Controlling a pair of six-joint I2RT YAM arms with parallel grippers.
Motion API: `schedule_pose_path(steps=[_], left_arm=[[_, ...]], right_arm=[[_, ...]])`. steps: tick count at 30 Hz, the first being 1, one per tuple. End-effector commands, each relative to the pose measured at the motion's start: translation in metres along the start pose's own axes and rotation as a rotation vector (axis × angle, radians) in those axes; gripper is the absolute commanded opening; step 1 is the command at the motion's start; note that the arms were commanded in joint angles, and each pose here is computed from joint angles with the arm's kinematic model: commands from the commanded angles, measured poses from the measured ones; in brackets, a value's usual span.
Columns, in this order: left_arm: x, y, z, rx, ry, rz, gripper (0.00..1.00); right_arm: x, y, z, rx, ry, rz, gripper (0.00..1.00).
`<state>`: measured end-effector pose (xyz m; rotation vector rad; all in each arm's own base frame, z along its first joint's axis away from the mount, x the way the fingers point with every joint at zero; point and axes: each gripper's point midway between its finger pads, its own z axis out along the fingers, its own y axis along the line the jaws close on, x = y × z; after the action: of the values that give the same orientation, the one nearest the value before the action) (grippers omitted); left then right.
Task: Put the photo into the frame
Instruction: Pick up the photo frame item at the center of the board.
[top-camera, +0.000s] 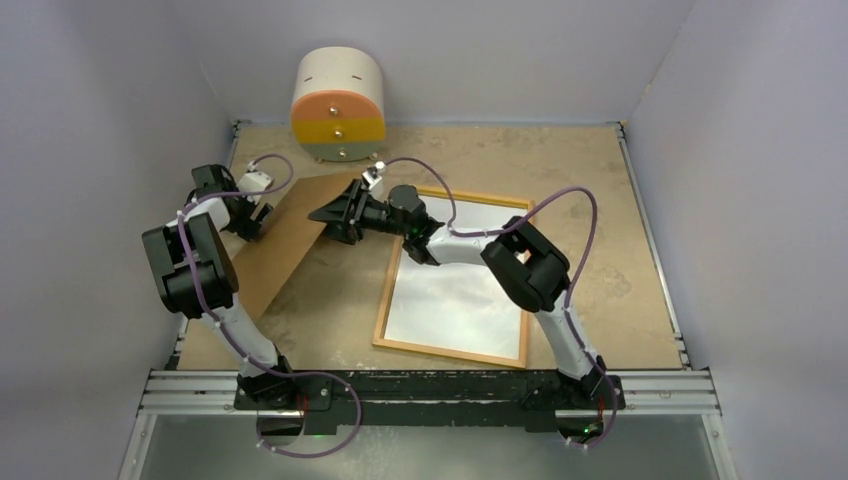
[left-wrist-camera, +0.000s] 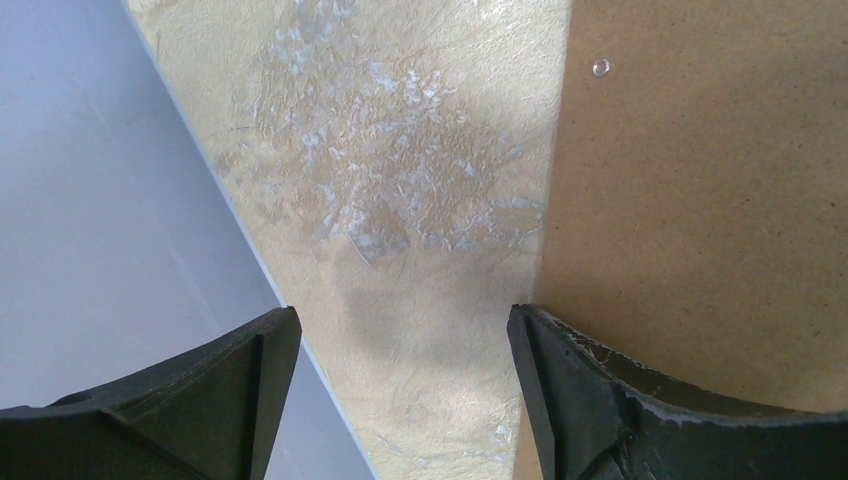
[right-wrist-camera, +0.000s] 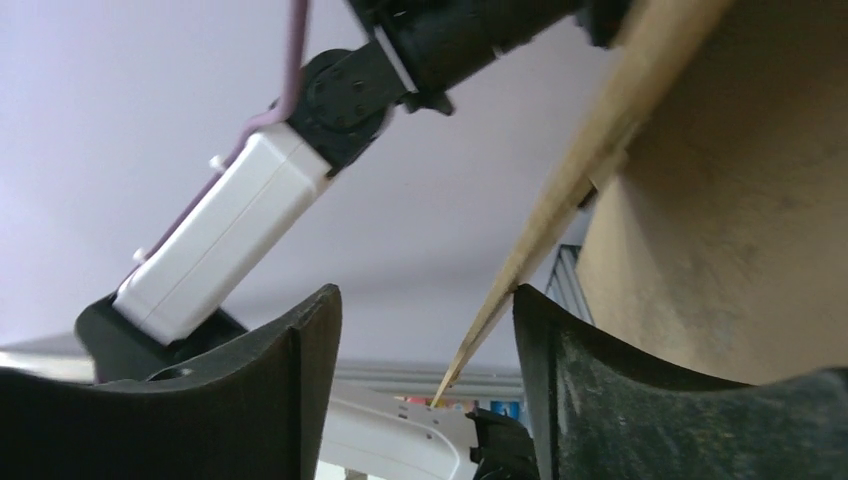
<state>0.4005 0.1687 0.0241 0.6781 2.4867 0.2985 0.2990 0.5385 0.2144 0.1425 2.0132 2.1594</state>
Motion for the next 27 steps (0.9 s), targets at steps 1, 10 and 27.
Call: schedule_pose_path(steps=[1,10,27], left_arm=[[0.068,-0.123,0.0,0.412,0.234,-0.104,0.83],[0.045,-0.116,-0.028,0.439,0.176,-0.07,0.93],[-0.036,-0.188,-0.246,0.591,-0.552,0.692,1.0]], right_arm=[[-0.017,0.033,-0.01,0.066,-0.121,-0.13,0.6],[-0.031,0.006,-0.02,0.33,-0.233,-0.144,0.13],[-0.02,0.03,-0.104,0.429,-0.466,0.175,0.0]])
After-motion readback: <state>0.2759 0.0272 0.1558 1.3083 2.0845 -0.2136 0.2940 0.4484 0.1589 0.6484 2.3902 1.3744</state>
